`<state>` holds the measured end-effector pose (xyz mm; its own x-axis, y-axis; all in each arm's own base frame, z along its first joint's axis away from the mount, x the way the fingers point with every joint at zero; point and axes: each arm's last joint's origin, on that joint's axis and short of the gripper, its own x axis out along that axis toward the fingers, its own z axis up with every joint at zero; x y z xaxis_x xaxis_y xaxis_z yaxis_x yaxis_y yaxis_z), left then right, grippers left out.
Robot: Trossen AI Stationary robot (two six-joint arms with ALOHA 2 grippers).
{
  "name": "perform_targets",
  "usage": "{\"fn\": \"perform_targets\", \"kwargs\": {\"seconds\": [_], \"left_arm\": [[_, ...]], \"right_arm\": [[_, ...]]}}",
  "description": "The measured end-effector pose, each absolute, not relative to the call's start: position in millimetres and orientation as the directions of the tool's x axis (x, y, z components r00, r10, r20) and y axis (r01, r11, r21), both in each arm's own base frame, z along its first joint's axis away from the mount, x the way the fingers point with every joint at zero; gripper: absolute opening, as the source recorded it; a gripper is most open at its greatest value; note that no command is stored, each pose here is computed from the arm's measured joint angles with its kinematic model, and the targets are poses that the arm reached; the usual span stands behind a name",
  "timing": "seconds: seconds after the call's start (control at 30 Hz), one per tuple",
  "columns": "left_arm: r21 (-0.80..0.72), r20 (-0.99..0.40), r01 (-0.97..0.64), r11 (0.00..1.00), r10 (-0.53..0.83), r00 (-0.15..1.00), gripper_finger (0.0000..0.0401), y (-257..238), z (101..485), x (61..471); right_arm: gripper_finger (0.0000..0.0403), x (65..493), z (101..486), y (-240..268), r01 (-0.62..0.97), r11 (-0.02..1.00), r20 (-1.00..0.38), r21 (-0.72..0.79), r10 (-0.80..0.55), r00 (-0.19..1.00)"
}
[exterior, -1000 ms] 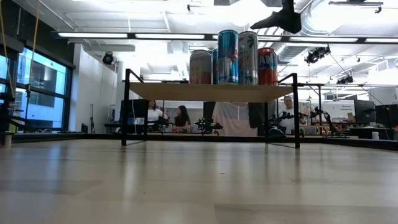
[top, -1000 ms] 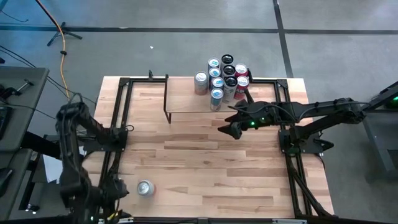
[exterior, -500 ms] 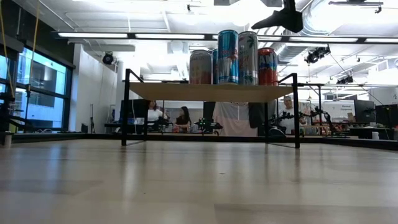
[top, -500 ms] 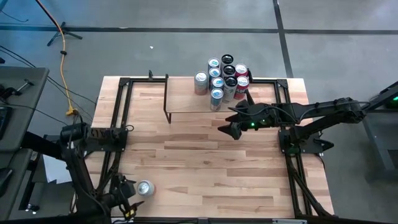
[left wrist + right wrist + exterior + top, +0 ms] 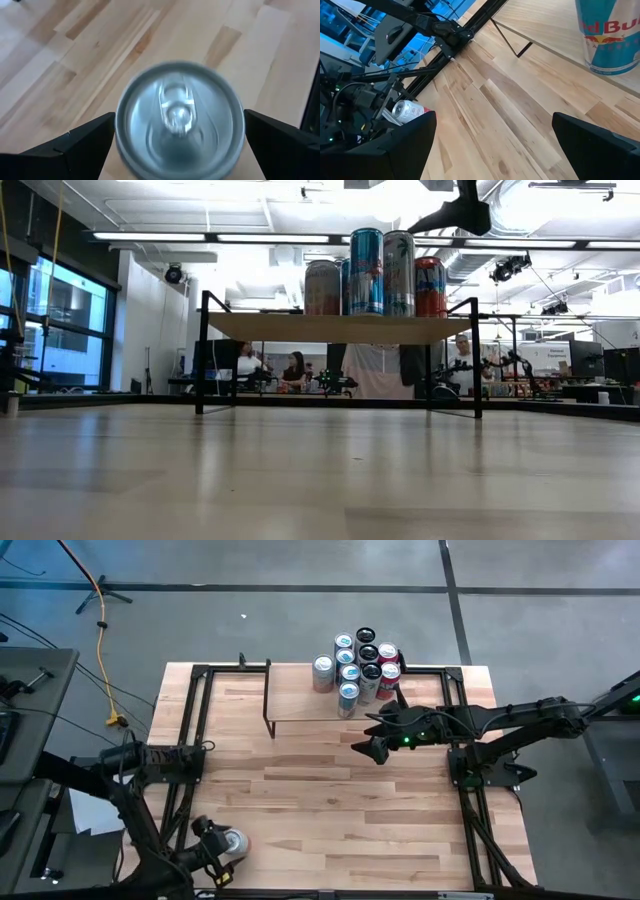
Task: Place canned beverage on shelf
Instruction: Put the pink-white red soda can on the shelf aligned with the orange soda can
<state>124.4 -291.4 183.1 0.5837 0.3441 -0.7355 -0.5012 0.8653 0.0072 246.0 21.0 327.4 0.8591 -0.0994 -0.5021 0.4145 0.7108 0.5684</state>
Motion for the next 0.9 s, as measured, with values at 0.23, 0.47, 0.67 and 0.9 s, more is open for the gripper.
{"fn": "perform_targets", "kwargs": {"seconds": [0.23,0.47,0.67,0.9], "left_arm": [[0.036,-0.745,-0.497,0.867,0.355,0.564,0.0337,-288,183,132],[0.018,-0.788,-0.483,0.876,0.310,0.533,0.0238,-284,196,129],[-0.091,-0.697,-0.462,0.882,0.275,0.663,0.0235,-246,261,127],[-0.167,-0.505,-0.478,0.862,0.342,0.792,0.0238,-154,342,151]], "right_arm": [[0.0385,246,327,21,0.417,0.711,-0.505,0.566,-0.100,0.857],[0.0385,245,325,21,0.428,0.712,-0.522,0.556,-0.101,0.847],[0.0385,244,325,20,0.431,0.733,-0.526,0.526,-0.118,0.842],[0.0385,244,325,19,0.419,0.788,-0.523,0.451,-0.147,0.839]]}}
